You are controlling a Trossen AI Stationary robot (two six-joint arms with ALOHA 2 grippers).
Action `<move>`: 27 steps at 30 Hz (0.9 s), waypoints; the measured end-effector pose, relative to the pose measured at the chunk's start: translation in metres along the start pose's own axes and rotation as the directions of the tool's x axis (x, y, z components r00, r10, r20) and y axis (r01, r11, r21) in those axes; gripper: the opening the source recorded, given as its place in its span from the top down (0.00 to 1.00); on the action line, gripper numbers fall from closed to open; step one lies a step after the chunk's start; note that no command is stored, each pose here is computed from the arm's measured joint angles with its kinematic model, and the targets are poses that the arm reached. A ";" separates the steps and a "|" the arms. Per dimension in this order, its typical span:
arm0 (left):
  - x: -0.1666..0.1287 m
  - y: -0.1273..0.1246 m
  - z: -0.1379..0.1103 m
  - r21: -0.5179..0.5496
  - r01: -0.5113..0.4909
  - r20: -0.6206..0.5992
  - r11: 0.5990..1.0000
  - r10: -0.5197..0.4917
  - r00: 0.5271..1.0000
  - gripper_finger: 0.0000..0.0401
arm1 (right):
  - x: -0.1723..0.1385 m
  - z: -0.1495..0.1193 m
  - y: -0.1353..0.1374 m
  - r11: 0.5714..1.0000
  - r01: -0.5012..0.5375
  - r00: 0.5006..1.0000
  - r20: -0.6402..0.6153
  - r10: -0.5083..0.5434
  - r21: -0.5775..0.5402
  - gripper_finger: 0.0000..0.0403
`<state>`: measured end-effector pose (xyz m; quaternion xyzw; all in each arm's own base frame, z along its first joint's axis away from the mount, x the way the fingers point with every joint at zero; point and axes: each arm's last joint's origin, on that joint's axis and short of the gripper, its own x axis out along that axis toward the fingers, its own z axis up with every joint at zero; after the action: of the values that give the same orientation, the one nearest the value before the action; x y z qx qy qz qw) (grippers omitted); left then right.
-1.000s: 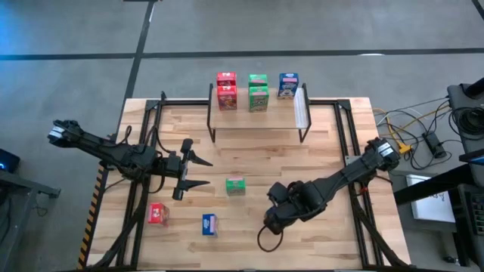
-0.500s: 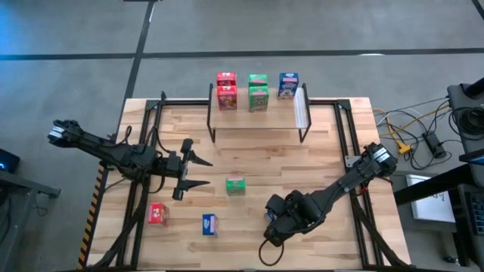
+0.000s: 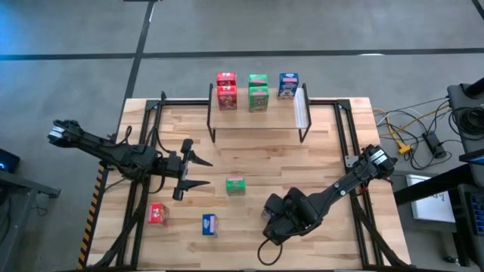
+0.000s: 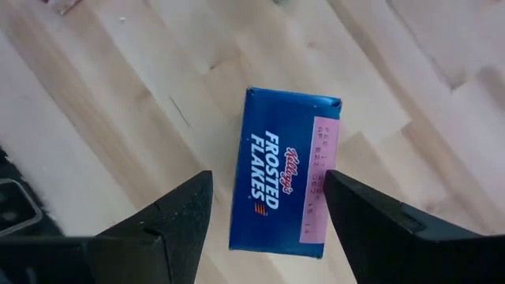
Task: Stack cereal on shelf
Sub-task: Put the right blue cereal box on the shelf
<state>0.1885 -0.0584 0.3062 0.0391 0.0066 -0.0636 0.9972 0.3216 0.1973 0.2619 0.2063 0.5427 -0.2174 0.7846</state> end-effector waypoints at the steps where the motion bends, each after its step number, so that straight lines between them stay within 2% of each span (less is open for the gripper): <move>1: 0.000 0.000 0.000 0.000 0.000 0.000 1.000 0.000 1.000 0.42 | 0.000 -0.001 0.001 1.000 0.004 1.000 0.011 -0.004 -0.029 0.42; 4: 0.000 0.000 0.000 0.000 0.000 0.000 1.000 0.000 1.000 0.42 | -0.002 -0.005 0.002 0.993 0.020 0.999 0.047 -0.015 -0.117 0.42; 12: 0.000 0.000 0.000 0.000 0.000 0.000 1.000 0.000 1.000 0.42 | -0.008 -0.013 0.005 0.975 0.025 0.997 0.075 -0.008 -0.221 0.42; 16: 0.000 0.000 0.000 0.000 0.000 0.000 1.000 0.000 1.000 0.42 | -0.012 -0.023 0.009 0.964 0.069 0.986 0.166 -0.026 -0.258 0.42; 23: 0.000 0.000 0.000 0.000 0.000 -0.001 1.000 0.000 1.000 0.42 | -0.021 -0.041 0.015 0.958 0.149 0.928 0.369 -0.050 -0.245 0.42; 27: 0.000 0.000 0.000 0.000 0.000 -0.001 1.000 0.000 1.000 0.42 | -0.017 -0.050 0.015 0.968 0.151 0.915 0.399 -0.059 -0.202 0.42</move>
<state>0.1886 -0.0585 0.3061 0.0390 0.0070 -0.0636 0.9972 0.2867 0.2396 0.2633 0.0377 0.4076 -0.2322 0.8824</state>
